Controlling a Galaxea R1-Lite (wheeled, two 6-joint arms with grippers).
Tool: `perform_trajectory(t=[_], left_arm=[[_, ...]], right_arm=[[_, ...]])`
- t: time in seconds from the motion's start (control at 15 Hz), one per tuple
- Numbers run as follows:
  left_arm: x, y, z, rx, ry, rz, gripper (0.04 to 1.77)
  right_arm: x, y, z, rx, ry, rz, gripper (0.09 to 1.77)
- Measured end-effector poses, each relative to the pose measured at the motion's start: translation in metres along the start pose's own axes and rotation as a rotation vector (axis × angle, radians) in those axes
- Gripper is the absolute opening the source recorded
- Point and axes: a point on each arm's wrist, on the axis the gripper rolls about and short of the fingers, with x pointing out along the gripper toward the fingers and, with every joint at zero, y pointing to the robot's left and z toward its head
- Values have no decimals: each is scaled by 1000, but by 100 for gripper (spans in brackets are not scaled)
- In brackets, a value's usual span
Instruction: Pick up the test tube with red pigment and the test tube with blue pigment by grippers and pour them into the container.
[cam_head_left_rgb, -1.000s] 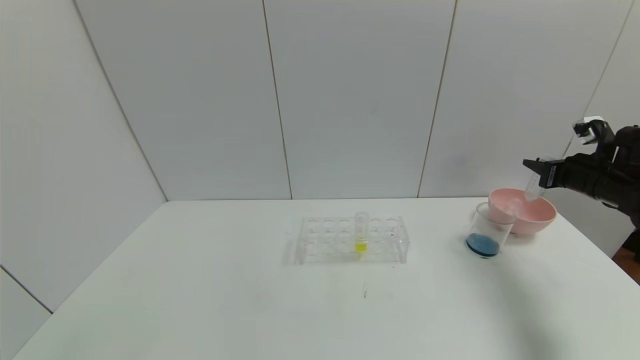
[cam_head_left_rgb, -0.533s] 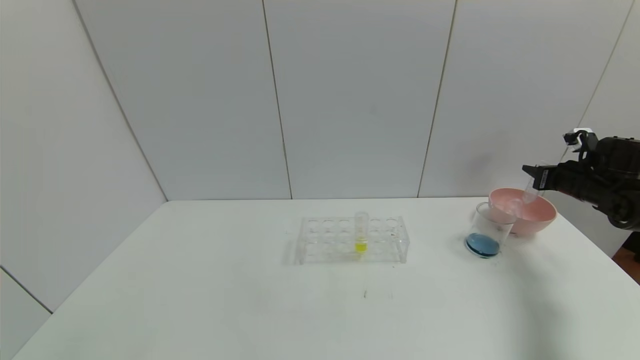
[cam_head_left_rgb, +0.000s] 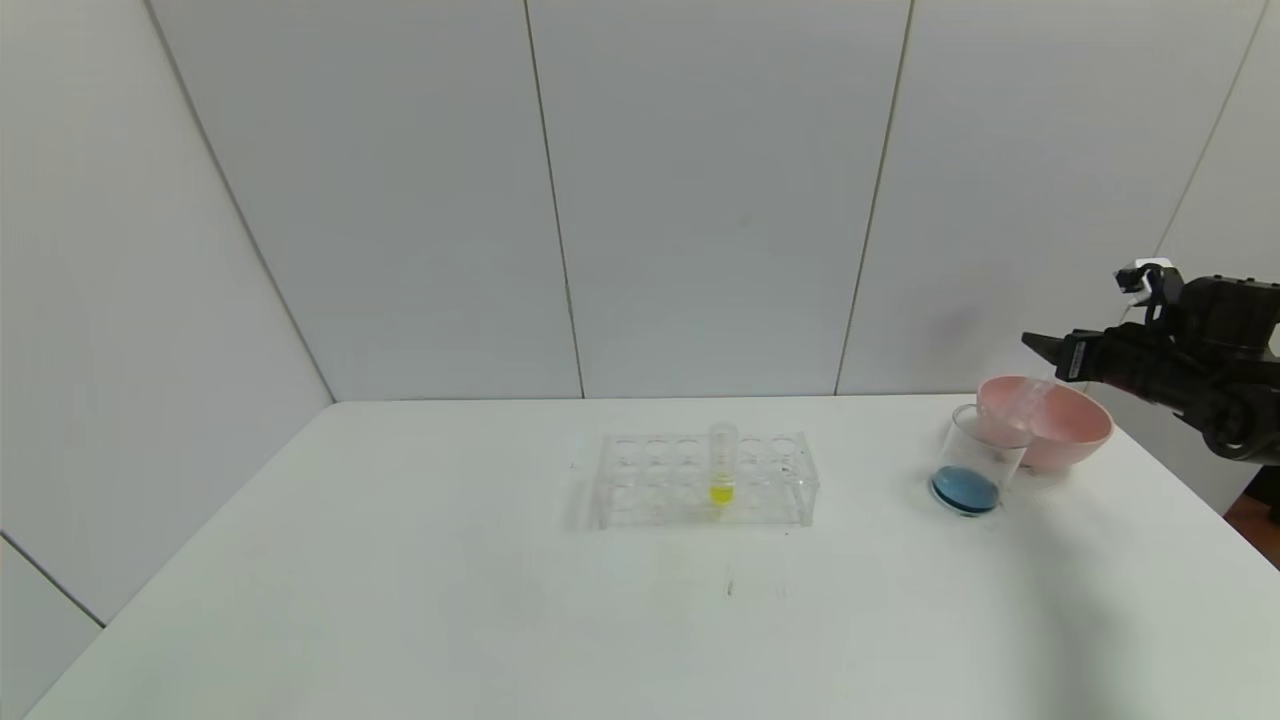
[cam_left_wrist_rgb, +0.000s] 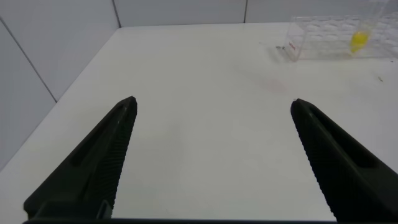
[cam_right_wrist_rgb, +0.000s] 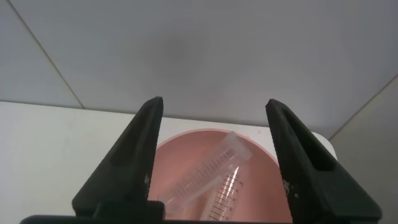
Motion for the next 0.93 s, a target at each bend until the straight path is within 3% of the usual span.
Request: perform_trajectory(t=[0.2, 0.53, 0.73, 0.93], left_arm=[[0, 0, 0, 0, 0, 0, 176], [0, 0, 0, 0, 0, 0, 176], [0, 0, 0, 0, 0, 0, 176], [0, 0, 0, 0, 0, 0, 176]], right_arm=[[2, 17, 8, -7, -13, 31, 136], [-5, 77, 28, -6, -37, 87, 152], [-35, 104, 45, -5, -66, 135, 158], [-86, 115, 60, -17, -125, 154, 162]])
